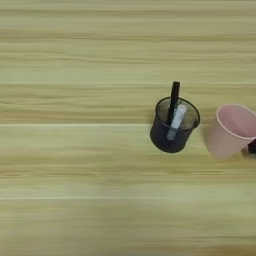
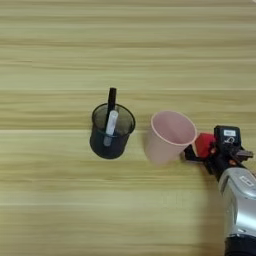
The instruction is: Move the objects on the table
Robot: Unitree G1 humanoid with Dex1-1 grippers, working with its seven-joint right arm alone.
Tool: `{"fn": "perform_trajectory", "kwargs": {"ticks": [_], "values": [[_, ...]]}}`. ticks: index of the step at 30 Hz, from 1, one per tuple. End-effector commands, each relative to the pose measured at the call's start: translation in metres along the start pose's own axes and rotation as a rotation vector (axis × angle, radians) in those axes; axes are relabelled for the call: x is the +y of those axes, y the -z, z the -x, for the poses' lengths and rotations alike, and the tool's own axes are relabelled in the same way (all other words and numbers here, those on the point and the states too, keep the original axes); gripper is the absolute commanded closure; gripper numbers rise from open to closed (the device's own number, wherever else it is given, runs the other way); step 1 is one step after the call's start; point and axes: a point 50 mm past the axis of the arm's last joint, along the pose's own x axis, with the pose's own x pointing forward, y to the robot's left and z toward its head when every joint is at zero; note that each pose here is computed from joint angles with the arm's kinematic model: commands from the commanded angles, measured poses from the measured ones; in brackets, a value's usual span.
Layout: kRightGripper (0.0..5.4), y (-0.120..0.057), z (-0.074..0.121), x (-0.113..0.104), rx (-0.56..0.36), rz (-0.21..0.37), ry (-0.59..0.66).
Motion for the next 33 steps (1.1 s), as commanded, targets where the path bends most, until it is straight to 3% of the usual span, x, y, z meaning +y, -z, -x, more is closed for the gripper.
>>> {"fn": "perform_trajectory", "kwargs": {"ticks": [1,33], "values": [[0.06,-0.036,-0.003,-0.005,-0.14,0.055,0.013],[0.06,-0.067,0.005,-0.015,-0.324,-0.012,0.097]]}}
